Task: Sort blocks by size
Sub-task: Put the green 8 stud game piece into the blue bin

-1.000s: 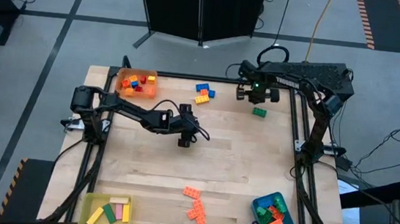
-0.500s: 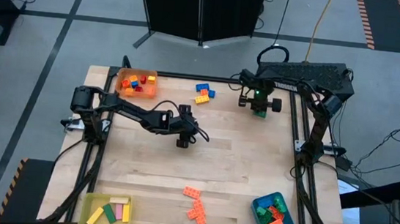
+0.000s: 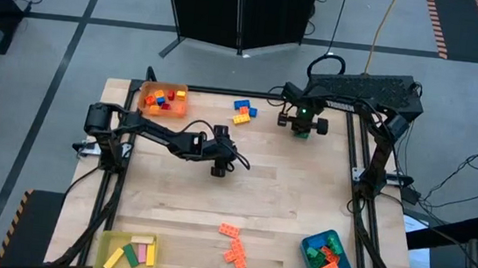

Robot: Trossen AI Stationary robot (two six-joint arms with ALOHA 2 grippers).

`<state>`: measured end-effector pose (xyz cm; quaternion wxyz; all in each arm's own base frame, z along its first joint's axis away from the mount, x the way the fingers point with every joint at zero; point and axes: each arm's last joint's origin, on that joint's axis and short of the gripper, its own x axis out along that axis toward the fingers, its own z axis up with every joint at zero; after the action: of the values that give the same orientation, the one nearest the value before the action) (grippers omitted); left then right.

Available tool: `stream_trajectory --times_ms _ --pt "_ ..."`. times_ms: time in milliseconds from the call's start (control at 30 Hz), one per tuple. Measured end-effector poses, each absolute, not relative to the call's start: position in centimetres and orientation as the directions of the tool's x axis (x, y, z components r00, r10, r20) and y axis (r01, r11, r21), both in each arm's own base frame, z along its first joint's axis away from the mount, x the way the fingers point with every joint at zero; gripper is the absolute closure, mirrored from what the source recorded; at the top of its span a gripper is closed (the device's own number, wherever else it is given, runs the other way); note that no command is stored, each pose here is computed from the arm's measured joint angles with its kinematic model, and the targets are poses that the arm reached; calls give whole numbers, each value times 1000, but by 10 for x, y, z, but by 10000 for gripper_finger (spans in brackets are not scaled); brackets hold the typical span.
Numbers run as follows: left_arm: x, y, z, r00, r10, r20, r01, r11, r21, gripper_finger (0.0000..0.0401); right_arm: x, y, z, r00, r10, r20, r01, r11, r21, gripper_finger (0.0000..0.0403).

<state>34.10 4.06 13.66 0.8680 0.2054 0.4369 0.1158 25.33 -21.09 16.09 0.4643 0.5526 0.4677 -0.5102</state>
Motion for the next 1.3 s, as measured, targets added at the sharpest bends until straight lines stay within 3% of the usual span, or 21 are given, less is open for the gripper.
stream_trajectory --times_ms 400,567,667,967,1100,1300 --pt "341 41 137 595 381 -708 -9 884 468 129 307 -161 183 132 55 -990 987 81 136 401" --pt "341 41 137 595 381 -708 -9 884 468 129 310 -162 208 48 -24 -999 944 328 38 401" --pt "341 41 137 595 381 -708 -10 884 468 129 303 -166 215 -30 -44 -999 917 395 -45 387" --pt "342 41 138 603 381 -701 -29 889 458 129 299 -189 191 -61 68 -996 921 389 -30 263" --pt "342 41 138 603 377 -703 -26 890 455 129 303 -195 182 -117 104 -988 867 496 -50 197" --pt "342 41 138 603 377 -703 -25 890 455 129 316 -208 177 -319 91 -943 730 658 -184 123"
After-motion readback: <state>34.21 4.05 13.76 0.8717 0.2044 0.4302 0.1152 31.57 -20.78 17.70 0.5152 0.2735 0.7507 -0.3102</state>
